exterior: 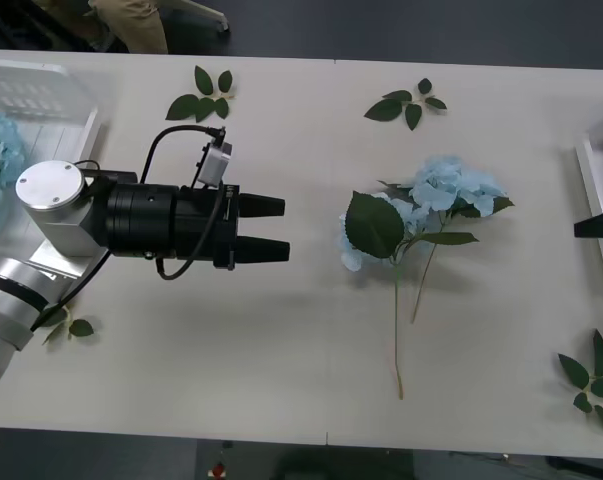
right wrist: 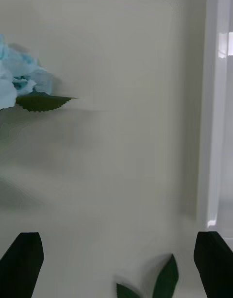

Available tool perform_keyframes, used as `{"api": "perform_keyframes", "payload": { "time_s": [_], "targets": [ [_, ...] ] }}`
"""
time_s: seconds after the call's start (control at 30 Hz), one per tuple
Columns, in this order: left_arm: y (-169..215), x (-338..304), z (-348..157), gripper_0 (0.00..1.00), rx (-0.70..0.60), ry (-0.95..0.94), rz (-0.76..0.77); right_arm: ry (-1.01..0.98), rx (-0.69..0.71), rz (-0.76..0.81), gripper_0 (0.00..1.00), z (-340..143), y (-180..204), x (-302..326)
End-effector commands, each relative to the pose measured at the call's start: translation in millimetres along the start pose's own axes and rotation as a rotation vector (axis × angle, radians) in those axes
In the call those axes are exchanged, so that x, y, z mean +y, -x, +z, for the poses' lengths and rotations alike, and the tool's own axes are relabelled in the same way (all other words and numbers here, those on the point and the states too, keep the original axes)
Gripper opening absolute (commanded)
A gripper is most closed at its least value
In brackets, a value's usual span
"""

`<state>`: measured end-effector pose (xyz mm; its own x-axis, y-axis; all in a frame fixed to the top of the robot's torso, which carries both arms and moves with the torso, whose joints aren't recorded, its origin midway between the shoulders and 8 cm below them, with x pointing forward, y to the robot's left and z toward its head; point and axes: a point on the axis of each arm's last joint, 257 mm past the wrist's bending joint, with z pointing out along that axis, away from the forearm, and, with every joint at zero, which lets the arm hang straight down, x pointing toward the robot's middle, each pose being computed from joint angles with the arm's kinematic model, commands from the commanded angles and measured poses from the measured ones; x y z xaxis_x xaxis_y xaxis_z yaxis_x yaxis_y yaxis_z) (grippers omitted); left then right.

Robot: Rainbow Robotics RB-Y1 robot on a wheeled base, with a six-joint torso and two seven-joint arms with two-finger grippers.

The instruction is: Put the red flowers into the right box and the blue flowers into the left box

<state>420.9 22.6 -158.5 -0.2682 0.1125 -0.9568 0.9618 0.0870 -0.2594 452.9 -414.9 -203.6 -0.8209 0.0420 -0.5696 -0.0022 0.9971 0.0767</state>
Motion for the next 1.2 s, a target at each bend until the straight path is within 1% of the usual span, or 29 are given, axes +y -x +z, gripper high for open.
{"api": "perform_keyframes", "payload": {
  "time_s": [0.03, 0.17, 0.3, 0.5, 0.67, 0.9, 1.2],
  "targets": [
    [46, -22, 5, 1.0, -0.036, -0.082, 0.072, 0.043, -0.022, 0.003, 0.91, 3, 3, 36],
    [68, -46, 6, 1.0, 0.0, -0.142, 0.185, 0.091, -0.023, 0.009, 0.92, 15, -2, 69],
    [72, -55, 7, 1.0, 0.033, -0.145, 0.255, 0.13, -0.017, 0.013, 0.92, 26, -7, 96],
    [67, -62, 12, 1.0, 0.047, -0.15, 0.279, 0.174, -0.016, 0.023, 0.92, 38, -7, 133],
    [60, -62, 12, 1.0, 0.047, -0.145, 0.267, 0.216, -0.017, 0.02, 0.92, 46, -9, 162],
    [57, -61, 12, 1.0, 0.052, -0.141, 0.264, 0.239, -0.024, 0.026, 0.91, 55, -13, 182],
    [57, -60, 12, 1.0, 0.052, -0.139, 0.265, 0.201, -0.041, -0.033, 0.92, 69, -16, 197]
  ]
}}
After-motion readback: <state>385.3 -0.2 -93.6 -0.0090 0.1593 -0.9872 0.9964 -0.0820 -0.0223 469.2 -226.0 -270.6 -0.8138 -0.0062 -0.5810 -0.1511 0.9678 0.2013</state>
